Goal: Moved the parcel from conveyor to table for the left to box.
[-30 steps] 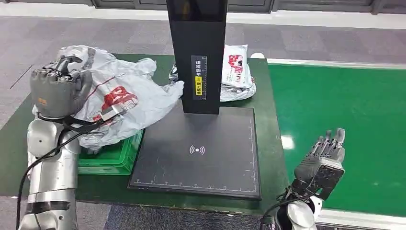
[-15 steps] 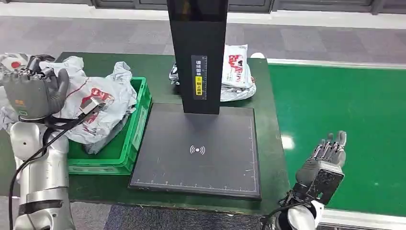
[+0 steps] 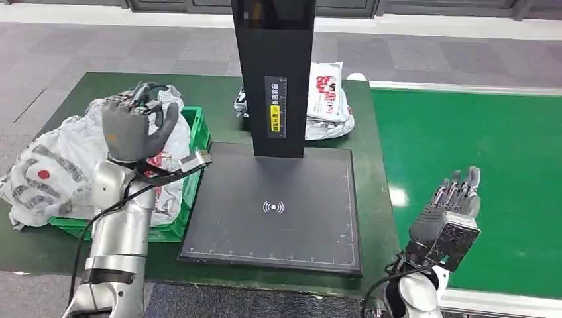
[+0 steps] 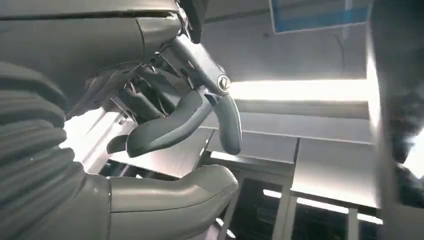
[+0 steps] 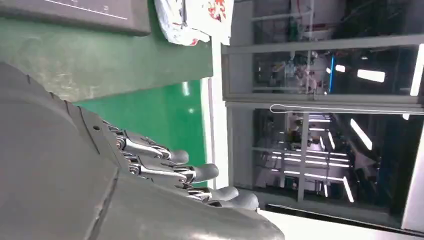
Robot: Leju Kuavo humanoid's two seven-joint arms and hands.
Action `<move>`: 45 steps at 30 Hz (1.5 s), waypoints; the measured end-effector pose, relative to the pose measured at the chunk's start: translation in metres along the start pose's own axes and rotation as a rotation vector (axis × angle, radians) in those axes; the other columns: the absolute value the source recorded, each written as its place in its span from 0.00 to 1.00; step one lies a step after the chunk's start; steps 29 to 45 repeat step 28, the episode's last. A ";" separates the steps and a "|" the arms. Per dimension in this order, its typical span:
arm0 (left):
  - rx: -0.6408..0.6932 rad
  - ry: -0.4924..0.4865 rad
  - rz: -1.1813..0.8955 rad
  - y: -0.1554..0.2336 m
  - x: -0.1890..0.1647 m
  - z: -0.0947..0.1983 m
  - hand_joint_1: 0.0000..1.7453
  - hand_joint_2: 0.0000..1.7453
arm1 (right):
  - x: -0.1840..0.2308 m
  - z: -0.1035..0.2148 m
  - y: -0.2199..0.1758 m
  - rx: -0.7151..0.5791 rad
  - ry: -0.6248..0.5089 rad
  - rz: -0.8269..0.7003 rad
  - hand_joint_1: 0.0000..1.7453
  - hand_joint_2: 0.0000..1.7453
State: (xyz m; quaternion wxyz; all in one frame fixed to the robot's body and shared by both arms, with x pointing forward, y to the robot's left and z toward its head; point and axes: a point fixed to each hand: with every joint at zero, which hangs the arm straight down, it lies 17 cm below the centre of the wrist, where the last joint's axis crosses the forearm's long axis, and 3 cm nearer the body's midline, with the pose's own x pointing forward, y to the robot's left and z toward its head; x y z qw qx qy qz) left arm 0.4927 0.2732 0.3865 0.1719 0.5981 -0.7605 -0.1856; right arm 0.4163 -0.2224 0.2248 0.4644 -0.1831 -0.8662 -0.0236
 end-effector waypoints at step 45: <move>-0.424 0.416 1.003 -0.157 0.051 0.058 0.00 1.00 | -0.037 -0.026 0.049 0.128 0.075 -0.076 0.00 0.00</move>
